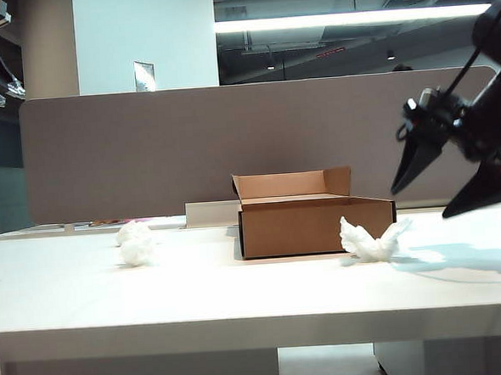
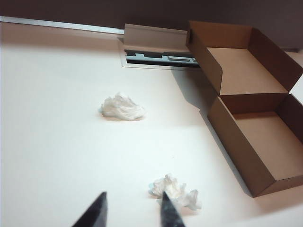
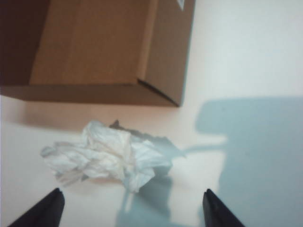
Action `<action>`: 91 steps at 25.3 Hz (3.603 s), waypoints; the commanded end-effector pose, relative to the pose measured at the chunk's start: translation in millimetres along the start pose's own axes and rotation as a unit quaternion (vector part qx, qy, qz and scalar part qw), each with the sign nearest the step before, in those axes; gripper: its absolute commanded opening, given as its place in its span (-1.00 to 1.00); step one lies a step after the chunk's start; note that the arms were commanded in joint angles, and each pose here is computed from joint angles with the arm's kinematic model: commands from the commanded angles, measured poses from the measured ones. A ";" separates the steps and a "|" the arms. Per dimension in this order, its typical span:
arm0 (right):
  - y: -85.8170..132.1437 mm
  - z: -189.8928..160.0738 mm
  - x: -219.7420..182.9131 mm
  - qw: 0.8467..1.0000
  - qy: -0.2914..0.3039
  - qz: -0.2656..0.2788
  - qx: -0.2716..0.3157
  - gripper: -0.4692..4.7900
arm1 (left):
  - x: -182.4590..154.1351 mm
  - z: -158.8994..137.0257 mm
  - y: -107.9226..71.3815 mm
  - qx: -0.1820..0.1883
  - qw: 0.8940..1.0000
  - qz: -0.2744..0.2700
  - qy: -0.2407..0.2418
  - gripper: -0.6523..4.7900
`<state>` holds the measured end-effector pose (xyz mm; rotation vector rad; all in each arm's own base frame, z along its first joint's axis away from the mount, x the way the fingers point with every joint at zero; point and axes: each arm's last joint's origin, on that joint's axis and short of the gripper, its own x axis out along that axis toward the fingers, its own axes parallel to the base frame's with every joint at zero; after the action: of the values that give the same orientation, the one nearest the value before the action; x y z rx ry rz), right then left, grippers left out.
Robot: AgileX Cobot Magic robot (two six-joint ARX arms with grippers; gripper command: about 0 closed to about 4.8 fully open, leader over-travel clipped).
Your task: Pick up all the paper balls on the table and put them in the paper box.
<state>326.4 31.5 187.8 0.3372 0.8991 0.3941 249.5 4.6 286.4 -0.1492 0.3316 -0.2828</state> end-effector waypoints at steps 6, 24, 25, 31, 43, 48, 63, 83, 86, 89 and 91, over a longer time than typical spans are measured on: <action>12.4 -3.4 30.0 0.999 0.000 0.035 -0.022 0.60 | 0.1 3.4 -0.7 0.002 1.000 -0.004 -0.008 -0.26; 28.4 -1.1 36.5 0.993 -0.008 0.114 -0.017 -0.84 | 0.0 1.7 -0.6 -0.001 1.000 -0.003 0.000 -0.27; 33.1 -0.3 34.6 0.991 -0.009 0.129 -0.019 -0.84 | 0.0 1.7 -0.6 -0.001 1.000 -0.003 0.000 -0.27; 60.3 13.6 19.8 0.974 -0.071 0.199 -0.081 -0.84 | 0.2 1.8 -0.7 -0.001 1.000 -0.004 0.000 -0.27; 59.3 40.3 16.0 0.956 -0.273 0.036 -0.097 -0.71 | 0.2 2.0 -0.6 0.000 1.000 -0.002 -0.001 -0.27; 49.6 31.6 37.0 0.967 -0.235 0.040 -0.091 -0.56 | 0.2 2.0 -0.6 0.000 1.000 -0.002 -0.001 -0.27; 79.1 40.4 -33.3 0.957 -0.256 0.058 -0.124 0.79 | 31.8 5.3 -22.9 0.019 0.998 -0.056 0.003 -0.27; 84.0 -17.6 -90.3 0.997 -0.008 0.023 -0.073 0.54 | 171.1 -13.0 -16.7 0.027 0.957 -0.044 0.285 0.40; 85.1 -21.0 -90.3 0.996 0.013 0.050 -0.068 0.54 | 181.4 -24.8 -22.1 0.059 0.950 -0.046 0.302 0.72; 85.3 -21.2 -90.3 0.996 0.015 0.052 -0.068 0.54 | 194.5 -41.2 -36.3 0.101 0.942 -0.047 0.315 0.74; 85.4 -21.2 -90.3 0.996 0.015 0.052 -0.068 0.54 | 198.9 -46.9 -41.0 0.110 0.941 -0.039 0.319 0.73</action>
<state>242.8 66.6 271.3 0.2561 0.8997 0.5433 401.2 -95.2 191.3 0.1328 0.9552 -0.4633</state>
